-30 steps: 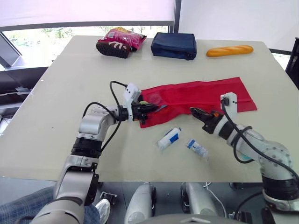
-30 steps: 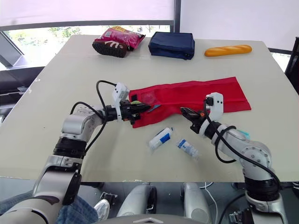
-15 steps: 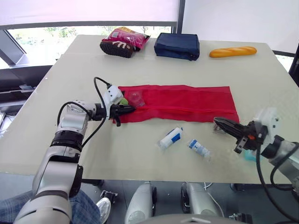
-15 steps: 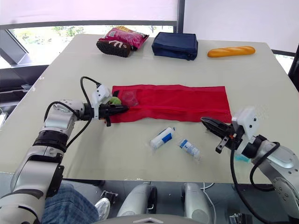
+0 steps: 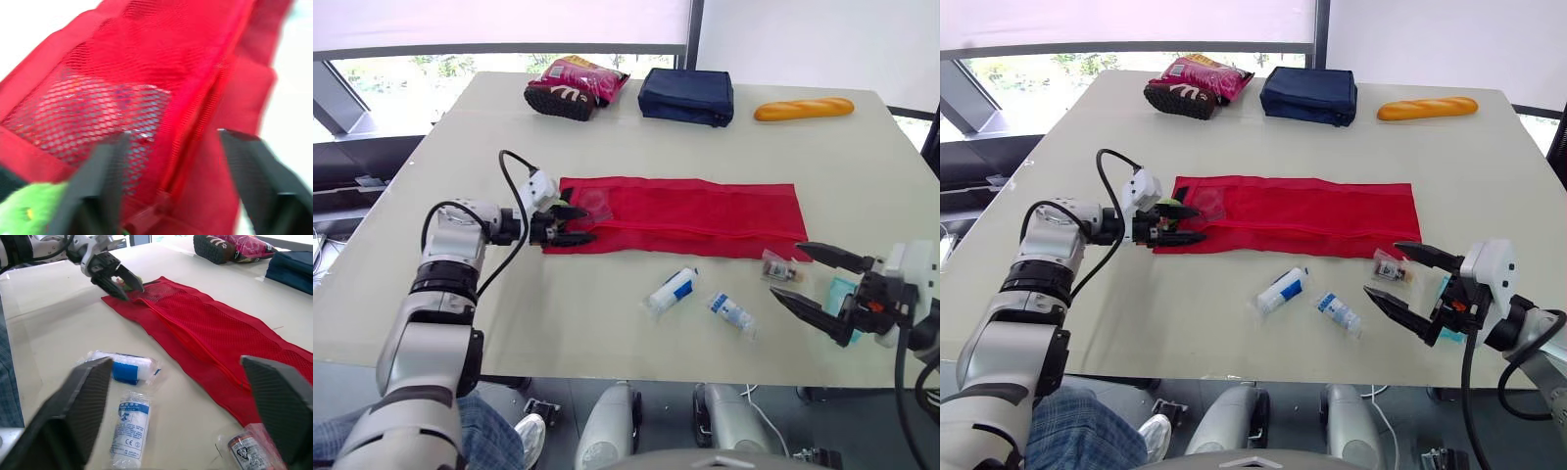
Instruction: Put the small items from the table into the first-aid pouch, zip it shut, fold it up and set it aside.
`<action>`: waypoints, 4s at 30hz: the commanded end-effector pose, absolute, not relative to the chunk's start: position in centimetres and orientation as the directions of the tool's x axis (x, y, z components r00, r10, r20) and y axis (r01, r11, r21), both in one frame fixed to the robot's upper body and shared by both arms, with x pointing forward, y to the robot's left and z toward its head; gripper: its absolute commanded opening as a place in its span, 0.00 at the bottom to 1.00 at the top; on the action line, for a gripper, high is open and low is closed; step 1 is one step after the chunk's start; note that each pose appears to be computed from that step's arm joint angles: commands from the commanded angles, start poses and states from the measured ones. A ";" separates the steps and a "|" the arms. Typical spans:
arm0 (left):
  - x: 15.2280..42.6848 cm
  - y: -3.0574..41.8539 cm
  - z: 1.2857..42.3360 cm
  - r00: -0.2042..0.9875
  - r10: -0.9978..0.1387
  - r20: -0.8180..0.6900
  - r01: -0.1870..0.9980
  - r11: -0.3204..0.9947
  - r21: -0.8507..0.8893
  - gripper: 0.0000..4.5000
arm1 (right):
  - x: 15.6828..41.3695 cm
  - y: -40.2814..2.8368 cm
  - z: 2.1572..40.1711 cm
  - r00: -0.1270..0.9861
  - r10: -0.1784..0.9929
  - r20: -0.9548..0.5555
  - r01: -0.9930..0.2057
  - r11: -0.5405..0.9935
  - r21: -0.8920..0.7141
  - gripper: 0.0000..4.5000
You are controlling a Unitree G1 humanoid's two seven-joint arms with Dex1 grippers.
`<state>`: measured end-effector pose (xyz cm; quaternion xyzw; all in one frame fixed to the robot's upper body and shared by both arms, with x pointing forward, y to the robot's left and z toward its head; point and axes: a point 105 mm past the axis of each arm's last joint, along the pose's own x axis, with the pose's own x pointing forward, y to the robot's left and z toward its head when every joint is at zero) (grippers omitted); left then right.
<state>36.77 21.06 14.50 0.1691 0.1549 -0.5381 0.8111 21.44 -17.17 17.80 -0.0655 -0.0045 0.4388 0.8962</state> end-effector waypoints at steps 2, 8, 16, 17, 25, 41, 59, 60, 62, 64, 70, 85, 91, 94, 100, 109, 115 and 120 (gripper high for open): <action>37.5 17.6 17.2 0.334 -0.865 -0.374 0.939 0.271 0.211 0.99 | 21.1 -16.8 19.8 0.625 0.780 0.020 -0.768 0.620 -0.162 1.00; 38.9 11.5 16.4 0.315 -0.871 -0.377 0.928 0.199 0.315 0.99 | 21.0 -16.8 20.1 0.654 0.756 0.036 -0.743 0.650 -0.161 1.00; 40.7 8.5 14.8 0.364 -0.806 -0.466 0.881 0.135 0.454 0.99 | 21.1 -16.7 20.8 0.683 0.727 0.073 -0.710 0.684 -0.168 1.00; 40.8 8.5 14.6 0.370 -0.799 -0.475 0.876 0.130 0.464 0.99 | 21.1 -16.7 20.9 0.686 0.723 0.075 -0.706 0.688 -0.169 1.00; 40.7 8.0 13.9 0.334 -0.803 -0.494 0.883 0.083 0.462 0.35 | 21.0 -16.9 20.9 0.715 0.694 0.081 -0.676 0.716 -0.173 1.00; 40.6 8.3 14.3 0.299 -0.829 -0.474 0.910 0.098 0.403 0.00 | 22.2 -13.9 17.7 0.491 0.851 -0.186 -0.860 0.440 -0.258 1.00; 40.3 8.3 14.6 0.295 -0.848 -0.440 0.908 0.105 0.406 0.00 | 29.9 -7.0 13.1 -0.044 0.798 -0.602 -0.898 -0.296 -0.326 1.00; 40.3 8.3 14.6 0.295 -0.848 -0.440 0.907 0.105 0.407 0.00 | 30.1 -6.9 13.0 -0.047 0.794 -0.606 -0.896 -0.302 -0.326 1.00; 40.3 8.2 14.6 0.294 -0.852 -0.433 0.908 0.107 0.405 0.00 | 30.7 -6.5 12.7 -0.054 0.784 -0.619 -0.898 -0.309 -0.314 1.00; 40.2 8.0 14.6 0.290 -0.855 -0.429 0.909 0.106 0.403 0.00 | 31.2 -6.2 12.3 -0.057 0.765 -0.641 -0.896 -0.322 -0.304 1.00; 40.0 7.7 14.6 0.283 -0.860 -0.425 0.911 0.102 0.400 0.00 | 31.8 -5.2 12.3 -0.056 0.769 -0.637 -0.908 -0.305 -0.288 0.82; 39.8 6.8 15.1 0.259 -0.883 -0.392 0.927 0.113 0.358 0.00 | 30.9 -9.2 15.8 0.335 0.849 -0.408 -0.930 0.230 -0.285 0.00; 39.6 6.3 15.2 0.248 -0.895 -0.371 0.938 0.126 0.322 0.00 | 30.8 -13.2 15.1 0.664 0.606 -0.438 -0.732 0.645 -0.217 0.00; 39.5 6.1 15.2 0.242 -0.898 -0.367 0.941 0.124 0.316 0.00 | 30.4 -13.2 14.6 0.701 0.543 -0.462 -0.678 0.708 -0.197 0.00; 39.3 5.3 15.4 0.220 -0.909 -0.354 0.945 0.109 0.307 0.00 | 30.8 -12.6 13.6 0.764 0.439 -0.474 -0.564 0.811 -0.158 0.00; 38.9 4.1 15.5 0.204 -0.925 -0.322 0.953 0.113 0.282 0.00 | 30.9 -9.7 14.1 0.757 0.489 -0.434 -0.596 0.789 -0.149 0.00; 39.3 4.0 15.6 0.235 -0.922 -0.308 0.947 0.147 0.284 0.00 | 30.9 -9.5 13.7 0.753 0.488 -0.442 -0.599 0.786 -0.151 0.00; 38.0 3.1 15.5 0.162 -0.945 -0.285 0.959 0.083 0.270 0.00 | 32.2 -9.7 13.8 0.820 0.405 -0.404 -0.461 0.886 -0.049 0.00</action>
